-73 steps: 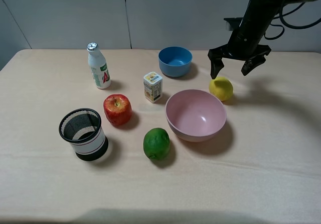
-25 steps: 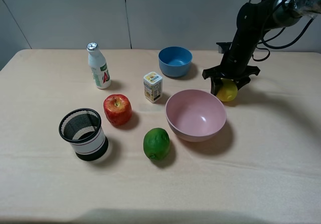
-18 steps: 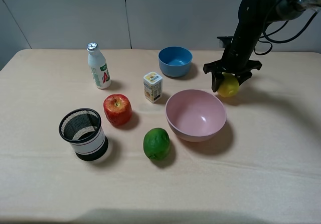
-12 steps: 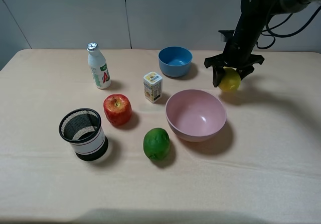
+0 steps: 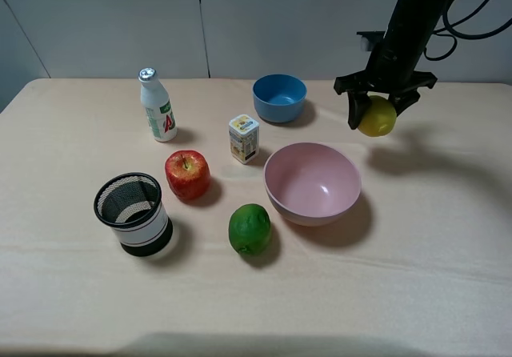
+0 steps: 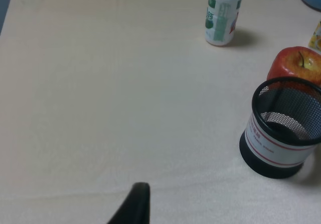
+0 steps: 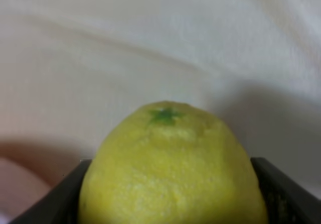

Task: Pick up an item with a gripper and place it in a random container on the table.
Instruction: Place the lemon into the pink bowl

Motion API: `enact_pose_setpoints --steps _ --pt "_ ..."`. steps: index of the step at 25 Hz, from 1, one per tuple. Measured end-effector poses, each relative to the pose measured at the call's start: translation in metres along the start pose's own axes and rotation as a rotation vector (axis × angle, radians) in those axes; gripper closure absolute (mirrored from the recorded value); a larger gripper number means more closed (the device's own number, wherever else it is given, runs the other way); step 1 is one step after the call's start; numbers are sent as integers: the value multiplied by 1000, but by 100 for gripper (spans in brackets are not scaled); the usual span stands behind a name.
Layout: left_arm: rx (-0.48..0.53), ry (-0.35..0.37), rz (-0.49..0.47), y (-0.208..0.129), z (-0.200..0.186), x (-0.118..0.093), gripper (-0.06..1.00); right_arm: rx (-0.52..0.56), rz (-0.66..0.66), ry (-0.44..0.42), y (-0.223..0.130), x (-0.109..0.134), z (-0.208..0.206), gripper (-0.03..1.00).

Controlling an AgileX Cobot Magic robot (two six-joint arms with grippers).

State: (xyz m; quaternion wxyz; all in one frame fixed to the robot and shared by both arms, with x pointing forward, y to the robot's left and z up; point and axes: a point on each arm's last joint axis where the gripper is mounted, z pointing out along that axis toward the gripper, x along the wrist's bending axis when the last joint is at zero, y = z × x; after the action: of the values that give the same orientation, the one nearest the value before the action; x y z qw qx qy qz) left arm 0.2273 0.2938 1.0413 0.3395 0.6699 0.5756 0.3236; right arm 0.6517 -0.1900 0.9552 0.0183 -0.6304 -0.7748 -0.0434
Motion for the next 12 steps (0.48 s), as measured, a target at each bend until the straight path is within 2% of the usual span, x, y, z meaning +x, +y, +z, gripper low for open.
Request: enact_pose_setpoints --steps 12 --pt "0 0 0 0 0 0 -4 -19 23 25 -10 5 -35 52"
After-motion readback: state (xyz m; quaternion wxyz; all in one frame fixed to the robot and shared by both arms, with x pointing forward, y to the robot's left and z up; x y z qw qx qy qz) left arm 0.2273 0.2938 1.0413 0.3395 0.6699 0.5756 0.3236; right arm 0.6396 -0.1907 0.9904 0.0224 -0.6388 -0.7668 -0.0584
